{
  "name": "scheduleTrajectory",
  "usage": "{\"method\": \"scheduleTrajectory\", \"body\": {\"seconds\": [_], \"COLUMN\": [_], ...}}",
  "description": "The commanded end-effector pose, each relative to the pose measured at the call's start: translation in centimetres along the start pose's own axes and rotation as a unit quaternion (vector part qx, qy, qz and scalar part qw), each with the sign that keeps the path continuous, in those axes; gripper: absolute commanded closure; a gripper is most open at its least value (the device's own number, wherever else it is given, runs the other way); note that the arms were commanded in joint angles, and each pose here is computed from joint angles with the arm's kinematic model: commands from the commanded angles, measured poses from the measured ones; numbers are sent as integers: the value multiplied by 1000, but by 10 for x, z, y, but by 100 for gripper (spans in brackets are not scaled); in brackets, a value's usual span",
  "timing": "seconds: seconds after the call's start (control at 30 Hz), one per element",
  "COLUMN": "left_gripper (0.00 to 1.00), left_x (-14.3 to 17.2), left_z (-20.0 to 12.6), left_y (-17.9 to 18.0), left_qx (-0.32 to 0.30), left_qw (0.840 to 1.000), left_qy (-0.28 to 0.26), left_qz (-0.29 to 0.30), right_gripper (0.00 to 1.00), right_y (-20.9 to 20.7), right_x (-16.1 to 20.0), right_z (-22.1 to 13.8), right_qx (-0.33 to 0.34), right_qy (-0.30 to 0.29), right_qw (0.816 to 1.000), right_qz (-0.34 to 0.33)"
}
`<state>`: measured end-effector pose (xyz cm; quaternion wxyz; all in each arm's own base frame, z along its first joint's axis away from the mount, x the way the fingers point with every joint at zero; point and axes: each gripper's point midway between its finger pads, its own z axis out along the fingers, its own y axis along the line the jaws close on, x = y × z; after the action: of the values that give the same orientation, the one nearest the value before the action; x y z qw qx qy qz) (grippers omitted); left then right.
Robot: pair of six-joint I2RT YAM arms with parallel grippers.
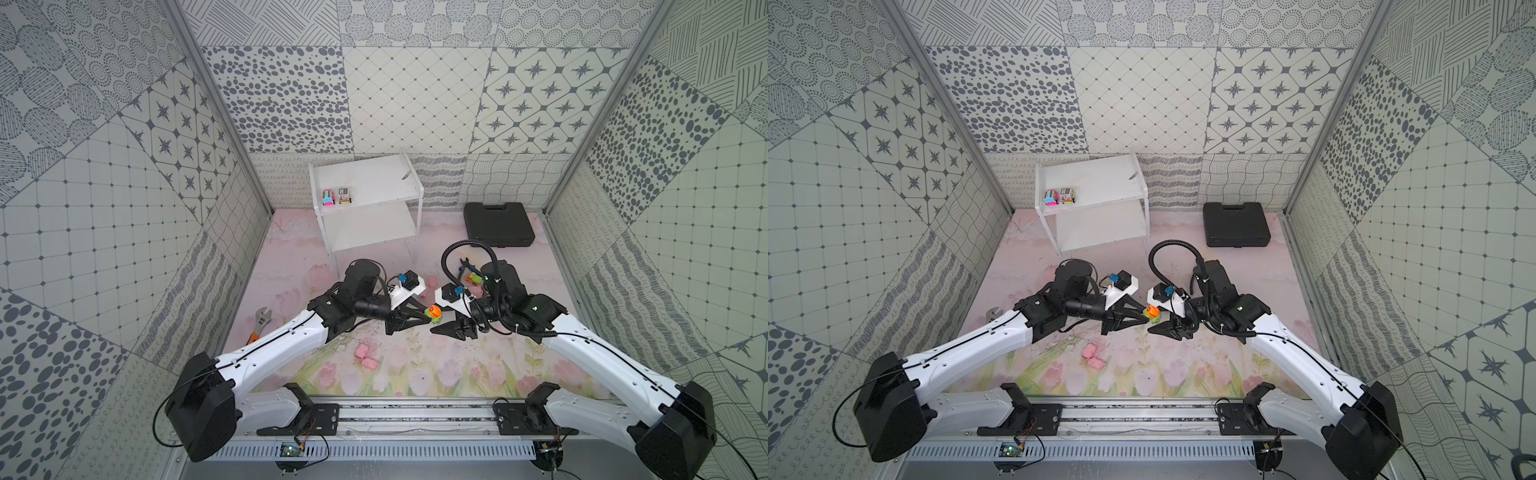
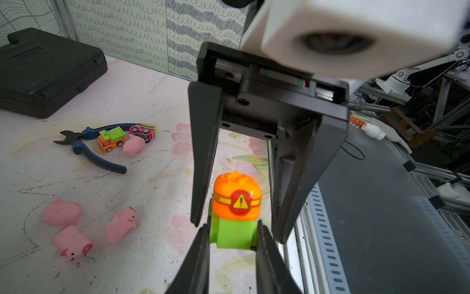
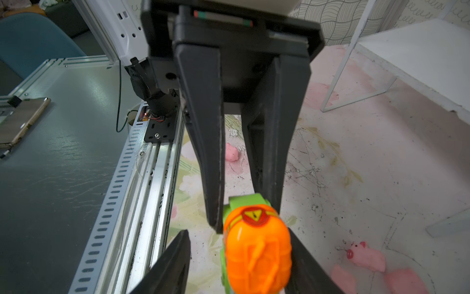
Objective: Organize plastic toys on shelves
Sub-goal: Place the plastic toy on the shelf.
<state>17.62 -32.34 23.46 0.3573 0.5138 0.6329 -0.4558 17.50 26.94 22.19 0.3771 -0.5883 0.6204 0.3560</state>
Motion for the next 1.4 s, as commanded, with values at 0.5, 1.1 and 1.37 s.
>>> {"method": "scheduleTrajectory", "body": {"seconds": [0.5, 1.1, 1.37], "left_gripper": [85, 83, 83], "left_x": [-107, -180, -194], "left_z": [-96, -199, -209], "left_y": [69, 162, 211], "left_qx": [-307, -615, -654], "left_qw": [943, 769, 739], "left_qy": [-126, -114, -100], "left_qz": [-38, -136, -126], "right_gripper": [11, 12, 12], "right_y": [-104, -115, -107], "right_x": [-27, -11, -10], "right_z": [-113, -100, -99], "right_qx": [309, 272, 257], "right_qy": [-267, -310, -312], "right_qw": [877, 860, 868], "right_qz": [255, 300, 288]}}
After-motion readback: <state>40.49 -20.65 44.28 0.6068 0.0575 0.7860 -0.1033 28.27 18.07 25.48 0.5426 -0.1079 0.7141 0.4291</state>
